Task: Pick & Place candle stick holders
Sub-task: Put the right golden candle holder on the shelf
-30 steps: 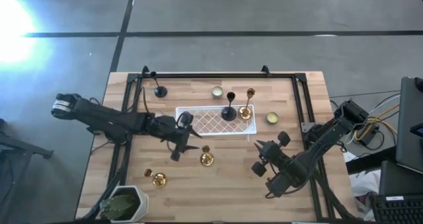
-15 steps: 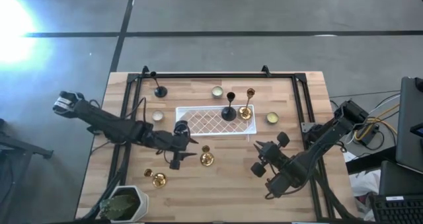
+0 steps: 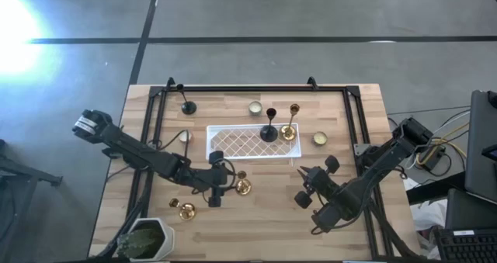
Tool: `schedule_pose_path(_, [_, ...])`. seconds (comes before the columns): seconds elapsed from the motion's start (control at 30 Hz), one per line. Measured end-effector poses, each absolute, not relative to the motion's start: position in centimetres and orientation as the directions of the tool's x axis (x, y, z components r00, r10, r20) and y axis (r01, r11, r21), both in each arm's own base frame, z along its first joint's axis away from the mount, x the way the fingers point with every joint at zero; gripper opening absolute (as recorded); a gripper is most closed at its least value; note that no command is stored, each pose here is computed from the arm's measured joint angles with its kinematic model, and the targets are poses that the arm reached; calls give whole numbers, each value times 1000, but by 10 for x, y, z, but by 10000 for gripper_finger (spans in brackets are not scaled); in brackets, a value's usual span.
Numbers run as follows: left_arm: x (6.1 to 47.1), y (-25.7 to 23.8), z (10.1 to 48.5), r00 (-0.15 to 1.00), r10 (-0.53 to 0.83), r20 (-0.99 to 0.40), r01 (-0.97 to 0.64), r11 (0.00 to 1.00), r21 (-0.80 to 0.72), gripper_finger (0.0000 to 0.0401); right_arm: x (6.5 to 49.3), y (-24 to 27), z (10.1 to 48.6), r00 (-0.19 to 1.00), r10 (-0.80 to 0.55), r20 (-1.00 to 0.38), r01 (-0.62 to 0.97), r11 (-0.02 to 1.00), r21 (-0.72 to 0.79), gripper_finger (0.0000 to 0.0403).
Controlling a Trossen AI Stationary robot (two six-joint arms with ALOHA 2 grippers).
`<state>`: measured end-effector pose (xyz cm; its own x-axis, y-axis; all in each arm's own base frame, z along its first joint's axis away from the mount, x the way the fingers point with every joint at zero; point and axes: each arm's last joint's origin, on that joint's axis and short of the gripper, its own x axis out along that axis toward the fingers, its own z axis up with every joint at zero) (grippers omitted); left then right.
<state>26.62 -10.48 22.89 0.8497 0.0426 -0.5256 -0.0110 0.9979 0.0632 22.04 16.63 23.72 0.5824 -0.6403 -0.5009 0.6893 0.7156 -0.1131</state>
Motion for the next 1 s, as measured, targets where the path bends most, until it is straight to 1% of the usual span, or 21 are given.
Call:
schedule_pose_path(0.17, [277,-110,221,869,43,-493,-20,998,53,204,221,167,237,584,-639,-501,690,716,-109,59])
schedule_pose_path(0.4, [284,-110,211,869,112,-482,-69,992,105,204,221,167,237,587,-636,-501,690,716,-102,53])
schedule_pose_path(0.63, [291,-112,208,886,117,-449,-81,992,99,204,221,167,237,588,-635,-501,690,717,-98,48])
schedule_pose_path(0.7, [291,-112,209,886,117,-448,-84,992,93,197,221,167,237,588,-634,-502,690,717,-97,50])
schedule_pose_path(0.77, [291,-111,210,888,118,-445,-94,993,77,176,221,167,237,587,-633,-505,688,719,-100,50])
schedule_pose_path(0.83, [290,-111,213,891,115,-439,-102,993,54,142,221,167,237,587,-633,-505,688,719,-100,48])
schedule_pose_path(0.97, [286,-109,218,892,108,-438,-105,994,32,45,222,167,237,588,-632,-505,687,720,-102,47])
schedule_pose_path(1.0, [285,-109,219,892,104,-439,-105,994,22,30,222,167,237,587,-632,-506,687,720,-102,48])
